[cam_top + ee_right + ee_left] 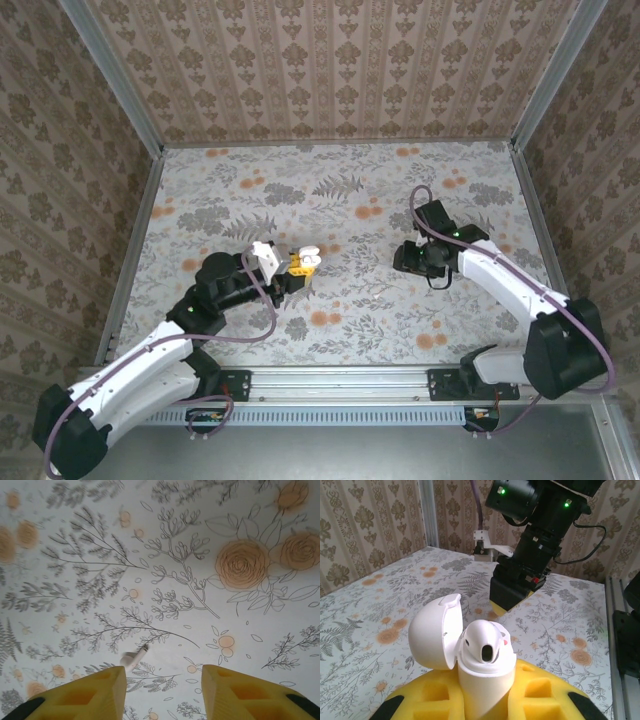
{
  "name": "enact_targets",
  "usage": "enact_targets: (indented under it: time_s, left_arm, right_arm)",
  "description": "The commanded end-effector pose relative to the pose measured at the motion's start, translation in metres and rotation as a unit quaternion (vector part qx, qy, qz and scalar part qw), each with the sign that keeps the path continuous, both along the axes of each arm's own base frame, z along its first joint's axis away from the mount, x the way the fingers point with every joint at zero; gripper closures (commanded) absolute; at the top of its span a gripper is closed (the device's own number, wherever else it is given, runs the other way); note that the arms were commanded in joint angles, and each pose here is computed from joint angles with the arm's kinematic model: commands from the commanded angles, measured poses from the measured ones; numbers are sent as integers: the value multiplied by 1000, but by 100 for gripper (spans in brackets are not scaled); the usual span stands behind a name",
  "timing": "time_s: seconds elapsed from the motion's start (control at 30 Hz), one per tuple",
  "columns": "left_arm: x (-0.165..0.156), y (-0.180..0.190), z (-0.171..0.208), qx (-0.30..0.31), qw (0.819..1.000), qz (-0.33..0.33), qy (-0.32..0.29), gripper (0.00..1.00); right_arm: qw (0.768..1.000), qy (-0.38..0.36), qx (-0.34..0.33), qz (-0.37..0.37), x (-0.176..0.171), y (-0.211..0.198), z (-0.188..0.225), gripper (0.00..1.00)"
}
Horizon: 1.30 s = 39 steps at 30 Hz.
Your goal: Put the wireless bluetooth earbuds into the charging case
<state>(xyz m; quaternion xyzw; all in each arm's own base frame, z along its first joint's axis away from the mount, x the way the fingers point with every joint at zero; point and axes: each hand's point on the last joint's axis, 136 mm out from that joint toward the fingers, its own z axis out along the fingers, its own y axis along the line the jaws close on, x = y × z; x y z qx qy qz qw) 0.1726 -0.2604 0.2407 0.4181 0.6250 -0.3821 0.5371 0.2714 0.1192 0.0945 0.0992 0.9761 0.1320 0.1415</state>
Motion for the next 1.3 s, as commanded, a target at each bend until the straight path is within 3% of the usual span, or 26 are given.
enact_targets:
  time_s: [0.0,0.2,0.33,0.43,0.7,1.27]
  left_arm:
    - [5,-1,-10,12,1000,8,-2,100]
    - [9,-8,-17,21,1000,0,3,100]
    - [11,-10,-20,25,1000,-3,3,100]
    - [10,-12,-19,26,1000,-9,4,100]
    - [6,-7,-18,19,1000,-5,3,100]
    - [-2,6,-8,9,1000,11,-5,100]
  right_arm:
    - [1000,27,11,12,-3,7,-12,61]
    - [998,49,4,34,-14,34,-24,66]
    - [991,19,-49,126,-24,54,-21,66]
    - [984,59,-99,138,-36,43,-28,77]
    - [979,95,-115,141,-63,46,-43,92]
    - [974,89,-119,173,-39,82,-81,100]
